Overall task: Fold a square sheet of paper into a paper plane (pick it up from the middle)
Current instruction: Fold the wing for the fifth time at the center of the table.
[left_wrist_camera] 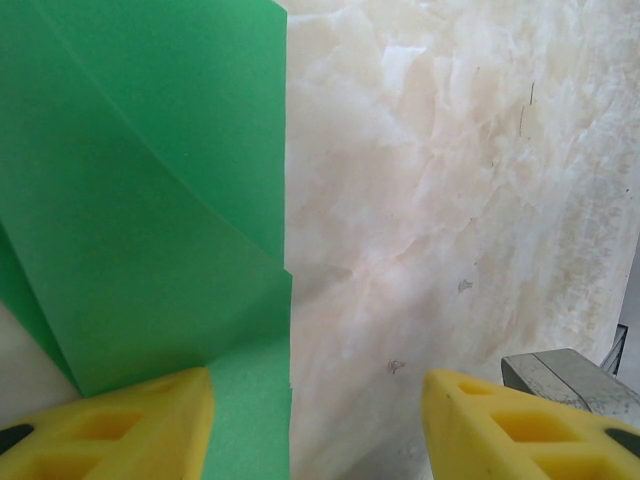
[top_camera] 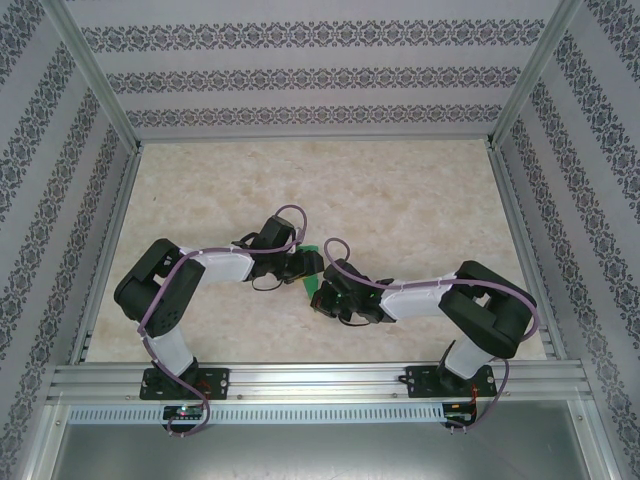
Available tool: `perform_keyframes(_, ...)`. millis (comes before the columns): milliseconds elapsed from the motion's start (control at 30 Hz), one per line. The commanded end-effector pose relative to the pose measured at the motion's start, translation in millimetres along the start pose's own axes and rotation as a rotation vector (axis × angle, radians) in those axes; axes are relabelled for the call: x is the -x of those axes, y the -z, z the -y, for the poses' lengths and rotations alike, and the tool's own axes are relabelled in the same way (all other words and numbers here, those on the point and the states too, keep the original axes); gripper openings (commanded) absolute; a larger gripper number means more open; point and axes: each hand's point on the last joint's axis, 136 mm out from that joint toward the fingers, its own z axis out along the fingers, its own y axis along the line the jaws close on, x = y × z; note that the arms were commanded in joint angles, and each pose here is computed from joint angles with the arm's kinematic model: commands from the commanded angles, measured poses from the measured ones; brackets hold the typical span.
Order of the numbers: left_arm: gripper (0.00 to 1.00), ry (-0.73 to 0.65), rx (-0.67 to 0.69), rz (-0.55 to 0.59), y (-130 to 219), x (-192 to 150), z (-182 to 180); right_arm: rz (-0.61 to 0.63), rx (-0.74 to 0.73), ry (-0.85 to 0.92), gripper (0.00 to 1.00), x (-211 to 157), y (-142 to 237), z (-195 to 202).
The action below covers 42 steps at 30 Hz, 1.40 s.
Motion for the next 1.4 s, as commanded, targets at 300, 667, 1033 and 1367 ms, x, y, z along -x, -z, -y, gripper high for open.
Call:
perform_keyframes(300, 0.58, 0.012, 0.042, -0.016, -4, -3, -8, -0.014, -0.009, 0.012, 0.04, -18, 20, 9)
perform_keyframes(667, 0.58, 0.013, 0.039, -0.023, -3, -5, -7, 0.172, 0.146, 0.009, 0.05, 32, 28, -48)
perform_keyframes(1033, 0.58, 0.022, 0.041, -0.030, -4, -5, -7, 0.237, 0.171, -0.107, 0.04, 44, -6, -28)
perform_keyframes(1367, 0.60, -0.014, 0.011, -0.010, 6, 3, 10, 0.115, -0.086, -0.103, 0.02, 7, -20, 33)
